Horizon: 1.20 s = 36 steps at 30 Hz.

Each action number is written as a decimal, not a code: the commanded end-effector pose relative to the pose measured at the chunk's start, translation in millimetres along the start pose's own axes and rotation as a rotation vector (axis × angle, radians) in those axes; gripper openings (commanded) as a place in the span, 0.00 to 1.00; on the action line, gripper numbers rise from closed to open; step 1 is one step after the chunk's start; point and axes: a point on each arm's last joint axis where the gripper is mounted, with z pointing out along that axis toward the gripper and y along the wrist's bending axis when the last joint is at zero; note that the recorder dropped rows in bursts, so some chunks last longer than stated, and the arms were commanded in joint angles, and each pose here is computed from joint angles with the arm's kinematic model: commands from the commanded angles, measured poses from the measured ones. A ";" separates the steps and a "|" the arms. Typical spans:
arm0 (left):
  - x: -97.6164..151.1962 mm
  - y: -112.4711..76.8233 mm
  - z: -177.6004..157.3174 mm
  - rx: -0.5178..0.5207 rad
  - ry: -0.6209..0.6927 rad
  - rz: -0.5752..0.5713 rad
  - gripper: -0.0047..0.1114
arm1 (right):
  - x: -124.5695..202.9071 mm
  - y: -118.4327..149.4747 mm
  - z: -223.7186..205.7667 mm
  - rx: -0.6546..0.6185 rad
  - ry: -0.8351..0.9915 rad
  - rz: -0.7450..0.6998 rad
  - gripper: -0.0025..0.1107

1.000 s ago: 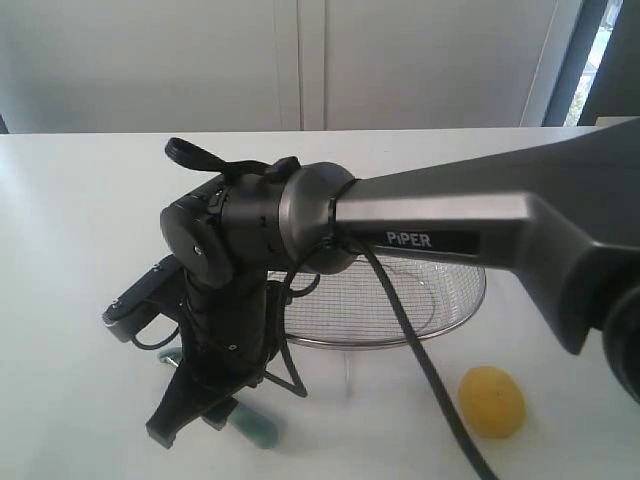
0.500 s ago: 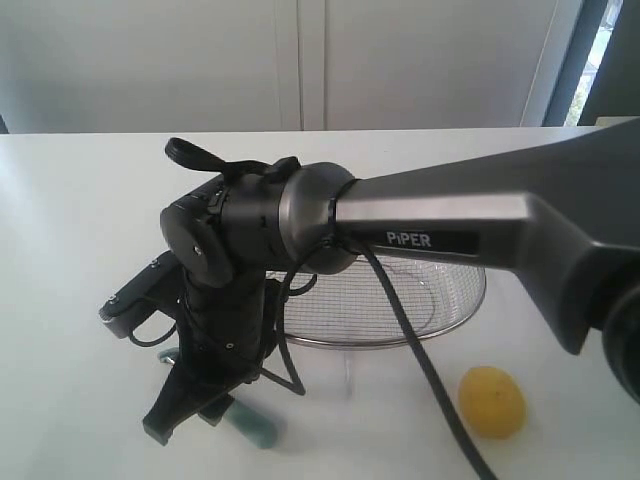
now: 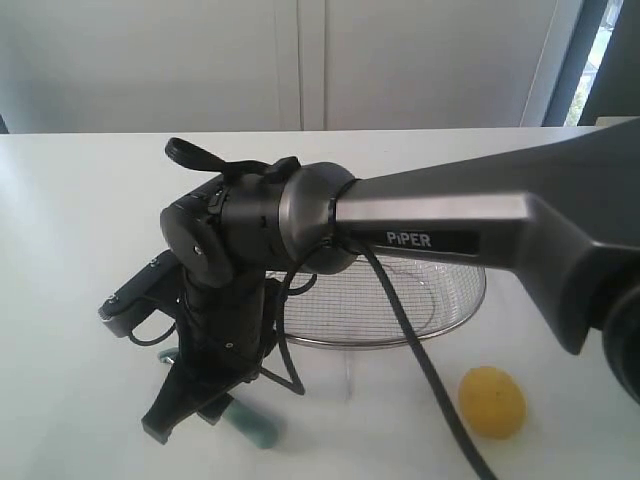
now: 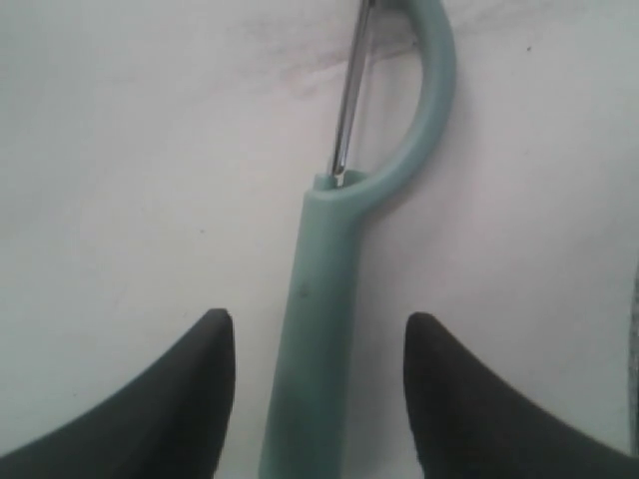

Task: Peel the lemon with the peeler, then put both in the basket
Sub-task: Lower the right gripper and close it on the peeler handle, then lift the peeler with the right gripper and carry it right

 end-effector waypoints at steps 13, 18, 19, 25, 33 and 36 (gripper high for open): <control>0.8 -0.2 0.0 0.001 0.000 -0.009 0.04 | 4.5 0.9 23.6 -0.006 0.075 0.003 0.46; 0.8 -0.2 0.0 0.001 0.000 -0.009 0.04 | 6.2 0.5 34.5 -0.008 0.101 0.004 0.46; 0.8 -0.2 0.0 0.001 0.000 -0.009 0.04 | 6.2 0.5 34.5 -0.008 0.101 0.004 0.46; 0.8 -0.2 0.0 0.001 0.000 -0.009 0.04 | 6.9 0.4 35.2 -0.006 0.108 0.028 0.26; 0.8 -0.2 0.0 0.001 0.000 -0.009 0.04 | 6.6 0.2 35.3 -0.003 0.106 0.028 0.02; 0.8 -0.2 0.0 0.001 0.000 -0.009 0.04 | 5.3 0.1 32.7 -0.001 0.090 0.027 0.02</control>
